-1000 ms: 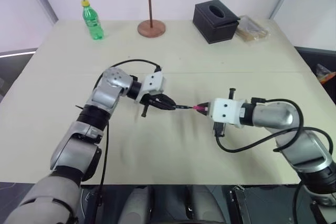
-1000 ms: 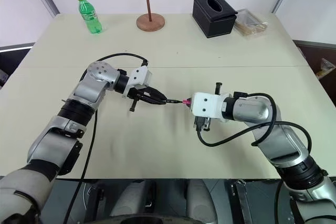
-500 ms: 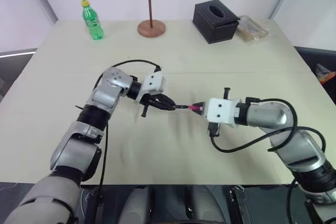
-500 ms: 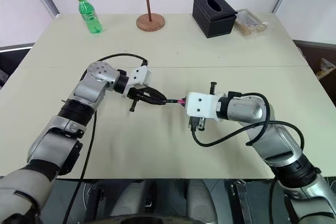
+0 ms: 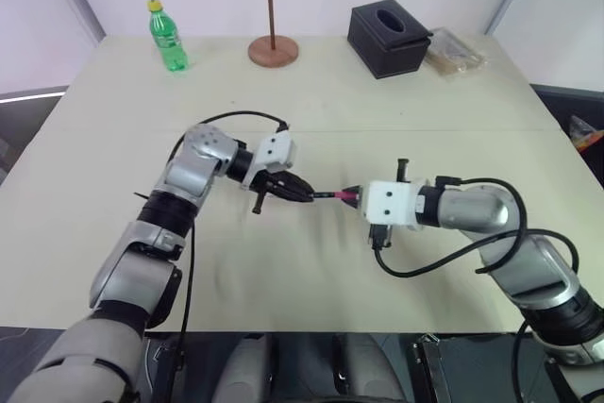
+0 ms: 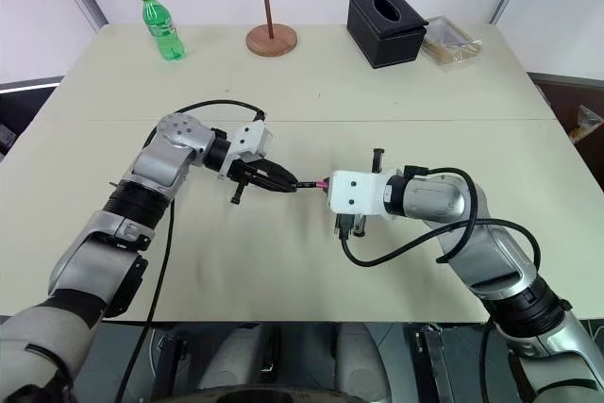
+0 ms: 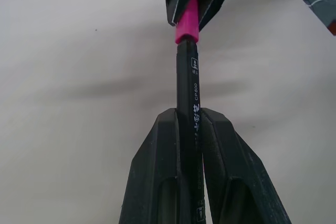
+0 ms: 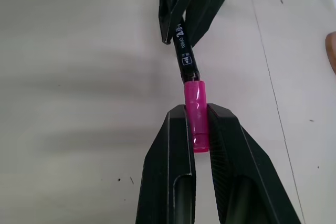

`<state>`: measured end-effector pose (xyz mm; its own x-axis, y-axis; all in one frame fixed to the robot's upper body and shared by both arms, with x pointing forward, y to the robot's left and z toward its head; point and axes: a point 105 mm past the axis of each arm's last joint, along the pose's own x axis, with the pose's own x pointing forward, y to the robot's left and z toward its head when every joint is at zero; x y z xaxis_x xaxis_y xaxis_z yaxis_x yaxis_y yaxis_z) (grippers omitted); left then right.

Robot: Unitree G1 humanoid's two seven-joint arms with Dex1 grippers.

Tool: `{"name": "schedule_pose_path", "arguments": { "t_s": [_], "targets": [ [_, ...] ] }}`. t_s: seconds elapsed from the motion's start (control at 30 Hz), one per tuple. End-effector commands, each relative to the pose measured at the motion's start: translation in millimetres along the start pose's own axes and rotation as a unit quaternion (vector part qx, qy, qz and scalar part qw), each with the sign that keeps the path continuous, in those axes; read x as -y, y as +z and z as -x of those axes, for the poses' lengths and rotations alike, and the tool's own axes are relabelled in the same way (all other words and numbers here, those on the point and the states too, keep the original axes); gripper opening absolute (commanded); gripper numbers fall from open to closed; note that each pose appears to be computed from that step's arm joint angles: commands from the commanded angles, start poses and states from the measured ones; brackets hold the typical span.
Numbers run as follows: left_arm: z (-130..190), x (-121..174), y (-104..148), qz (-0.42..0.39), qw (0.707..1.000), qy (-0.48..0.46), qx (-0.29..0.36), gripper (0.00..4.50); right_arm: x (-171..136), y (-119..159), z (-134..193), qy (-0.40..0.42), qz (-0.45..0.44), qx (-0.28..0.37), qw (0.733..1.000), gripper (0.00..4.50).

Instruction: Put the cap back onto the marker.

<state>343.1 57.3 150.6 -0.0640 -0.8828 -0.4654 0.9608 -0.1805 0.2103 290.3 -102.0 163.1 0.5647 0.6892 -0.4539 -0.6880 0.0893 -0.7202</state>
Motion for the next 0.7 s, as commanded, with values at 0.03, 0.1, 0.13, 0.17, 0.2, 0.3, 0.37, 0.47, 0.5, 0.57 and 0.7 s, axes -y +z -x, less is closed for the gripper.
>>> {"name": "schedule_pose_path", "arguments": {
  "t_s": [0.03, 0.1, 0.13, 0.17, 0.2, 0.3, 0.37, 0.47, 0.5, 0.57, 0.7],
  "targets": [
    [2.9, -5.4, 18.3, -0.035, 0.999, -0.004, 0.012, 0.55, -1.6, 9.9, 3.4, 0.003, 0.033, 0.011, 0.999, 0.02],
    [3.5, -5.9, 18.5, -0.038, 0.999, -0.005, 0.009, 0.55, -3.5, 8.5, 3.9, 0.008, 0.039, 0.007, 0.999, 0.02],
    [3.7, -6.4, 18.7, -0.038, 0.999, -0.005, 0.009, 0.55, -3.6, 8.7, 3.8, 0.008, 0.038, 0.008, 0.999, 0.02],
    [3.7, -6.9, 18.8, -0.038, 0.999, -0.005, 0.008, 0.55, -3.7, 8.7, 3.8, 0.009, 0.039, 0.008, 0.999, 0.02],
    [3.7, -7.1, 18.8, -0.039, 0.999, -0.006, 0.008, 0.55, -3.9, 8.9, 3.5, 0.009, 0.039, 0.008, 0.999, 0.02],
    [3.7, -7.7, 18.9, -0.039, 0.999, -0.008, 0.006, 0.55, -5.5, 9.0, 2.5, 0.011, 0.040, 0.009, 0.999, 0.02],
    [3.9, -8.4, 18.9, -0.039, 0.999, -0.008, 0.005, 0.55, -6.5, 9.0, 1.1, 0.012, 0.040, 0.009, 0.999, 0.02],
    [3.6, -9.0, 19.0, -0.039, 0.999, -0.007, 0.005, 0.55, -6.0, 9.5, 0.2, 0.009, 0.039, 0.011, 0.999, 0.02],
    [3.4, -8.7, 18.7, -0.036, 0.999, -0.008, 0.006, 0.55, -5.3, 9.5, -0.5, 0.008, 0.039, 0.011, 0.999, 0.02],
    [3.1, -7.9, 17.7, -0.032, 0.999, -0.009, 0.007, 0.55, -4.0, 9.6, -1.5, 0.005, 0.041, 0.010, 0.999, 0.02],
    [2.9, -7.2, 16.0, -0.030, 0.999, -0.010, 0.005, 0.55, -1.7, 11.8, -3.1, 0.000, 0.045, 0.012, 0.999, 0.02]
  ]
}}
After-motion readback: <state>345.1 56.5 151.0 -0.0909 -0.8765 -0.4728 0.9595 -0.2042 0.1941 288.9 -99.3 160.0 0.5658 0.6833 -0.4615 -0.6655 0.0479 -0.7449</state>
